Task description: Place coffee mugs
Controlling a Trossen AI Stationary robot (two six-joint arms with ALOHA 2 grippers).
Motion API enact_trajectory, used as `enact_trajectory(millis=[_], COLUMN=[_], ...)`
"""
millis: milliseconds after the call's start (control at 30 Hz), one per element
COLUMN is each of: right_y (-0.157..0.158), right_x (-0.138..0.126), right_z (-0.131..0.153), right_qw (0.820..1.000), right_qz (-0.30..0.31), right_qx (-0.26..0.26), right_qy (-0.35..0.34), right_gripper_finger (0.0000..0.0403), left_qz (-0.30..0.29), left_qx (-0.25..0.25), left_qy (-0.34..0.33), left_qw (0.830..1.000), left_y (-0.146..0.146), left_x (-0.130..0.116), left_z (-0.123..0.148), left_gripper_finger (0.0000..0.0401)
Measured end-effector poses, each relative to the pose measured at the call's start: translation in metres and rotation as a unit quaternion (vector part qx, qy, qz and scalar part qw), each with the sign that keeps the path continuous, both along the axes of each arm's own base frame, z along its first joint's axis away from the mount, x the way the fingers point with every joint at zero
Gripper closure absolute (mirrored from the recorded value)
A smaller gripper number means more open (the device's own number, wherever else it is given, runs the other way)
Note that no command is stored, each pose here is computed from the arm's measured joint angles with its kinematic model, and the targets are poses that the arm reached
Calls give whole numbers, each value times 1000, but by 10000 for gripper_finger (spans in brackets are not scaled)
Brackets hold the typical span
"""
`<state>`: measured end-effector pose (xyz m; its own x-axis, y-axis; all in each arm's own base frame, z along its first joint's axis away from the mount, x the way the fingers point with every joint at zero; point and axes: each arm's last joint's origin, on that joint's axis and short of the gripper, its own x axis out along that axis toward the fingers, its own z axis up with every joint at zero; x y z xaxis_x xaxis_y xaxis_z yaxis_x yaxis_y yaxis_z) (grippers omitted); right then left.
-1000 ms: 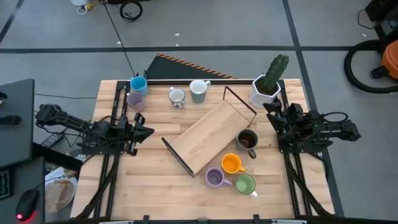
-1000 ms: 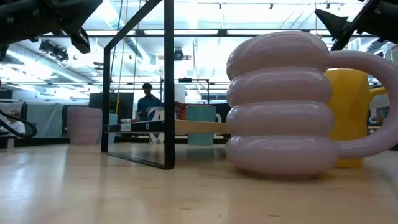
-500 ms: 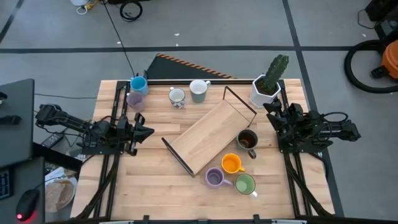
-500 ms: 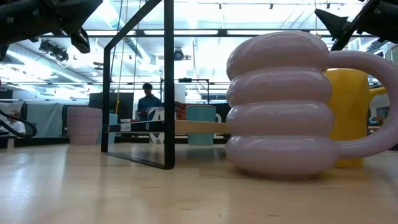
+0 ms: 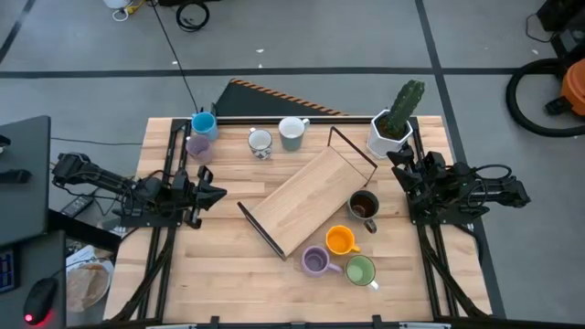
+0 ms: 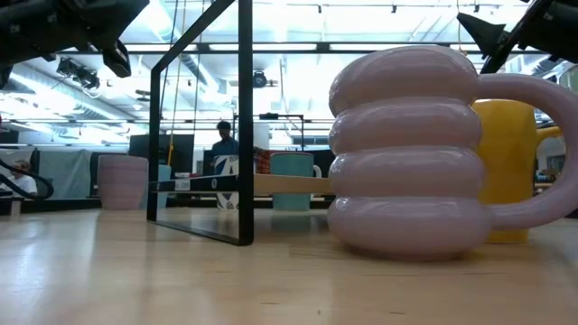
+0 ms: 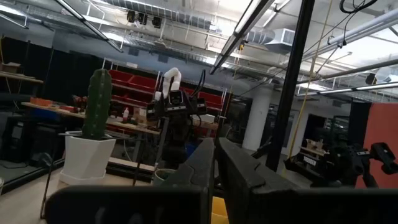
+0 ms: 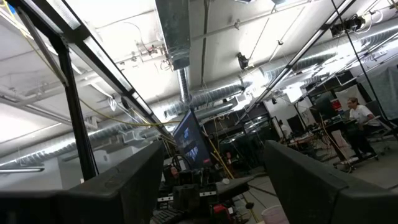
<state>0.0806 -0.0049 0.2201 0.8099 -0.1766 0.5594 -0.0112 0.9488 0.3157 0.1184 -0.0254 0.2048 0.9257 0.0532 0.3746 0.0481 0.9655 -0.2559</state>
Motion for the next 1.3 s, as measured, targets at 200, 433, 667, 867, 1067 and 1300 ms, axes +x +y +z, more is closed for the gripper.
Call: enact_trajectory(millis=[200, 433, 667, 867, 1067, 1300], right_y=[0, 0, 0, 0, 0, 0], right_x=[0, 0, 0, 0, 0, 0], right_z=[0, 0, 0, 0, 0, 0], right_qw=[1000, 1000, 1000, 1000, 1000, 1000], right_qz=[0, 0, 0, 0, 0, 0], right_qx=[0, 0, 0, 0, 0, 0], right_qy=[0, 0, 0, 0, 0, 0], right_gripper_finger=[119, 119, 119, 119, 119, 119], left_qz=[0, 0, -17, -47, -53, -49], left_qx=[0, -5, -44, -170, -182, -181], left_qy=[0, -16, -18, -37, -44, -44], left_qw=[1000, 1000, 999, 984, 981, 981], left_y=[0, 0, 0, 2, 2, 2], left_x=[0, -1, -1, -2, -3, -3], left_z=[0, 3, 3, 5, 6, 6], left_gripper_finger=[374, 374, 374, 374, 374, 374])
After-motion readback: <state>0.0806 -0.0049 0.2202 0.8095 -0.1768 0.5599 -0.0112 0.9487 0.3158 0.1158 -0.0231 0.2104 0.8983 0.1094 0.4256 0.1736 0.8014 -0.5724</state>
